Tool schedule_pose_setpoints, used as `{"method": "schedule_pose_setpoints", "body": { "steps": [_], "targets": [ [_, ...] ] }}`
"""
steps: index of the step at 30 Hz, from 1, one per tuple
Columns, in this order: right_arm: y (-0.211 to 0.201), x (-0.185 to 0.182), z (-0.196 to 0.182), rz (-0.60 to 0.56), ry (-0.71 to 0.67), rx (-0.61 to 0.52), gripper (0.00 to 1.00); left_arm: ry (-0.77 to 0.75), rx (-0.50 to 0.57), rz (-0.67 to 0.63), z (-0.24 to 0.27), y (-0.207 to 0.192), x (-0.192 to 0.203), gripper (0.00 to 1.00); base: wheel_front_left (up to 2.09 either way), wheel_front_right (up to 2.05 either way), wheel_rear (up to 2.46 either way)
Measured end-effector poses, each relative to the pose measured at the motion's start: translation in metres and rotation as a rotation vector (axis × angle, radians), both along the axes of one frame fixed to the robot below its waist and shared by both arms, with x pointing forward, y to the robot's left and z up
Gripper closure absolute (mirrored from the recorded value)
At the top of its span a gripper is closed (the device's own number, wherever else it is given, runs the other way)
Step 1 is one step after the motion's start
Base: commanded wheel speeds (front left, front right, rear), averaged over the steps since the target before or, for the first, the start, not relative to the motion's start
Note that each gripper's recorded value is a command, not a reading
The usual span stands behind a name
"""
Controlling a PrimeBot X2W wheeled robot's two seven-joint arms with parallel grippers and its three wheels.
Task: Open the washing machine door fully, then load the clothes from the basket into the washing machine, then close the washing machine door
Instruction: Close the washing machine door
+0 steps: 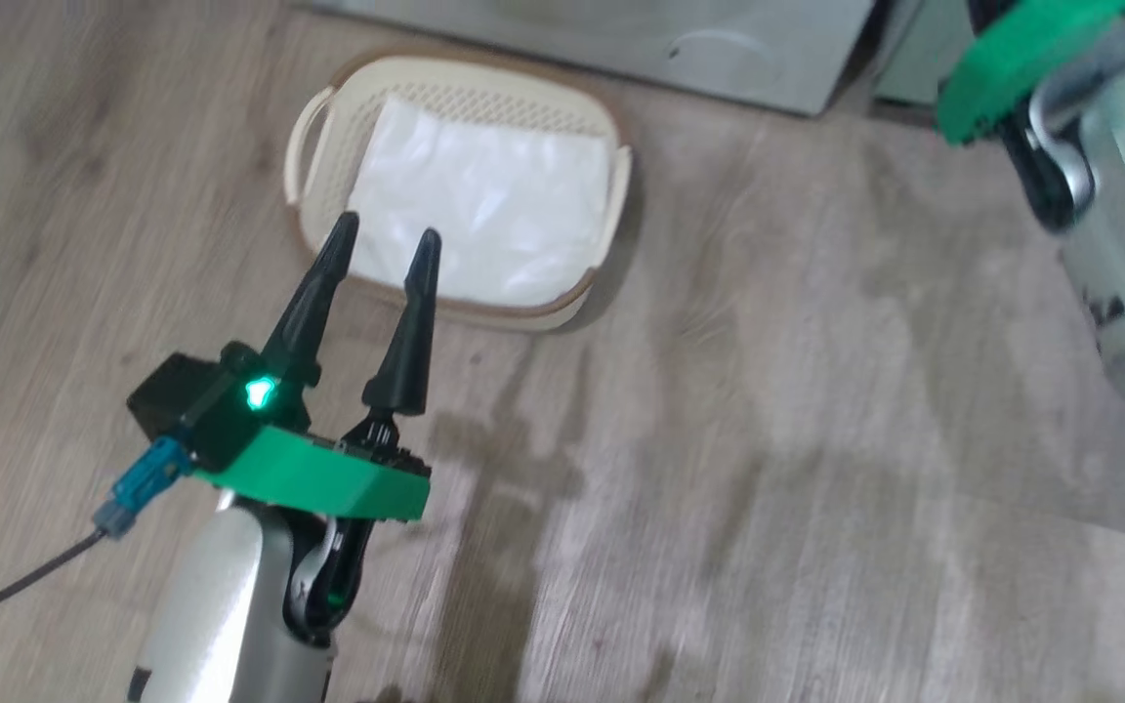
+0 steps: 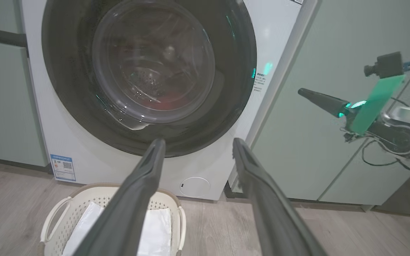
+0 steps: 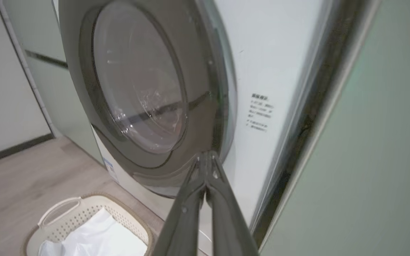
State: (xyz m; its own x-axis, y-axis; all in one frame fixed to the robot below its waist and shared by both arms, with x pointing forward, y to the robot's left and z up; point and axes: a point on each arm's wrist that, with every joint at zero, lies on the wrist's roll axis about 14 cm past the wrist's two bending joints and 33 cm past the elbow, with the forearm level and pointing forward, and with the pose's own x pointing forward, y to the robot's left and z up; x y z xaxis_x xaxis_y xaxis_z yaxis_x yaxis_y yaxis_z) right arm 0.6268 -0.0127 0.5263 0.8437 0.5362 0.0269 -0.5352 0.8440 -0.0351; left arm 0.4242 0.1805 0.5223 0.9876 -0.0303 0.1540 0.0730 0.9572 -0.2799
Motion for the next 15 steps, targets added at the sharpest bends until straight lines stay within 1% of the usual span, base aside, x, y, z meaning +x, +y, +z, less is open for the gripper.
{"method": "schedule_pose_setpoints", "body": {
  "steps": [3, 6, 11, 15],
  "targets": [
    [-0.025, -0.020, 0.019, -0.036, -0.030, 0.095, 1.00, -0.020, -0.010, -0.008, 0.007, -0.004, -0.003, 0.00, 0.00, 0.00, 0.00],
    [-0.050, -0.045, 0.031, -0.078, -0.058, 0.169, 1.00, -0.040, -0.020, -0.022, 0.013, -0.009, -0.004, 0.00, 0.00, 0.00, 0.00],
    [-0.101, -0.092, 0.025, -0.215, -0.054, 0.262, 1.00, -0.077, -0.026, -0.045, 0.027, -0.017, -0.006, 0.00, 0.00, 0.00, 0.00],
    [-0.120, -0.131, 0.016, -0.296, -0.041, 0.310, 1.00, -0.074, -0.035, -0.052, 0.026, -0.021, -0.013, 0.00, 0.00, 0.00, 0.00]
  ]
}}
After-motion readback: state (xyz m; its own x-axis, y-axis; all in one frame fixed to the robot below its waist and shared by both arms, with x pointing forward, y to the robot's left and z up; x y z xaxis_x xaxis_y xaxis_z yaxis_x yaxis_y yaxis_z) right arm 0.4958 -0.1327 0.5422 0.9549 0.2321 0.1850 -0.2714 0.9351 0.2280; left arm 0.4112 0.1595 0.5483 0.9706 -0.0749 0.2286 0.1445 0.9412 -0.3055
